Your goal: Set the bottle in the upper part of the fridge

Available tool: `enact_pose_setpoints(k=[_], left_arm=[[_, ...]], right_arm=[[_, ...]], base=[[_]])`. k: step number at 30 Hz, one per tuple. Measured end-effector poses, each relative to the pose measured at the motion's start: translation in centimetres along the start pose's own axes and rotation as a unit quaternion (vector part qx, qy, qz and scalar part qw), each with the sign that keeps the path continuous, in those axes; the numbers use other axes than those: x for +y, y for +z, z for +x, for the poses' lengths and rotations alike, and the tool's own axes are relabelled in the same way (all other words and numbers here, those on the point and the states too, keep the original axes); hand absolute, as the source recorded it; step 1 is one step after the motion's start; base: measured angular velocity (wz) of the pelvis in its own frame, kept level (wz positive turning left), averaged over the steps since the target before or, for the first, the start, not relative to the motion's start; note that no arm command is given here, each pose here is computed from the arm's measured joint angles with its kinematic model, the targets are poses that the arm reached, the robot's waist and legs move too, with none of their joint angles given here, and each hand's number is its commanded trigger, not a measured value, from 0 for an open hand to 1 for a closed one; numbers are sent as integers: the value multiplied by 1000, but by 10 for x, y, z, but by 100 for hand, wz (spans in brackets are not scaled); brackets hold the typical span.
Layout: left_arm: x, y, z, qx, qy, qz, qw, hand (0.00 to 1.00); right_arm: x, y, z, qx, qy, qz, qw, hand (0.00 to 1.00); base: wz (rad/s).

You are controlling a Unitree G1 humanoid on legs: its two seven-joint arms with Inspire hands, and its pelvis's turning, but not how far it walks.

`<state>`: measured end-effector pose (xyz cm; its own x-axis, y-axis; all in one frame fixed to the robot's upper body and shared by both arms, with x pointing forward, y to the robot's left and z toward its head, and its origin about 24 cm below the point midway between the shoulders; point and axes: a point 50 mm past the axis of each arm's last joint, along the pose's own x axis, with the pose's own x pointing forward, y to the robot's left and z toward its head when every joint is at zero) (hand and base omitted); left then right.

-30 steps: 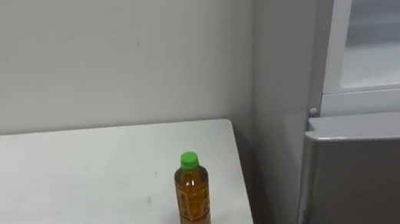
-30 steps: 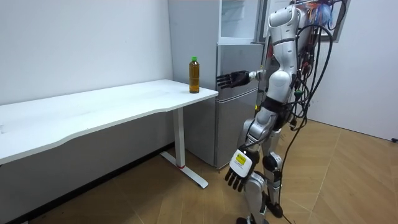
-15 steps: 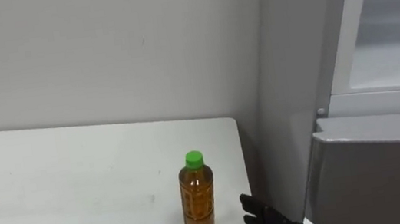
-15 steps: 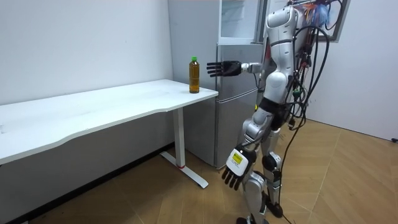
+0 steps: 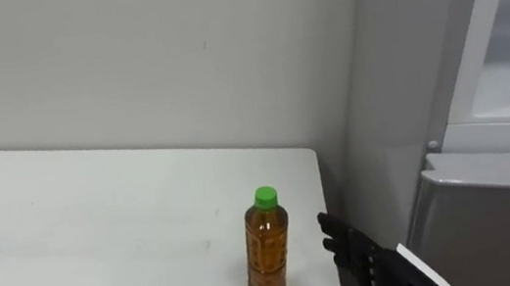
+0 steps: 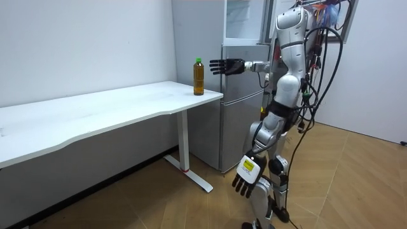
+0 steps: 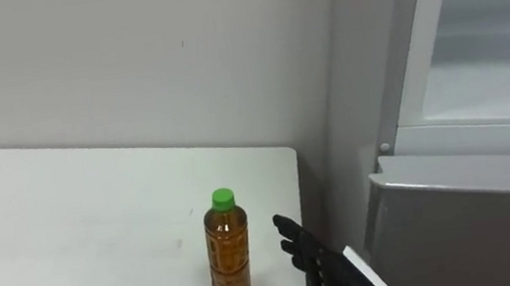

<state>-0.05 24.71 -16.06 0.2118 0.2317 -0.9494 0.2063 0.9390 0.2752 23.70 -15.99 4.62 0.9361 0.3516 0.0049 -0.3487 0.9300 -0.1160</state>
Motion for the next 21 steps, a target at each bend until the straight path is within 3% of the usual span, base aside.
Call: enact_pose_setpoints(k=[11,21], left_arm=[[0,1,0,-3,2,5,1000,0],[1,11,0,-23,6,8,1000,0]], right_arm=[[-13,14,20,-28,-37,-2,999,0],[-25,-1,28,-2,-98,43,994,0]], base=[[5],[10]])
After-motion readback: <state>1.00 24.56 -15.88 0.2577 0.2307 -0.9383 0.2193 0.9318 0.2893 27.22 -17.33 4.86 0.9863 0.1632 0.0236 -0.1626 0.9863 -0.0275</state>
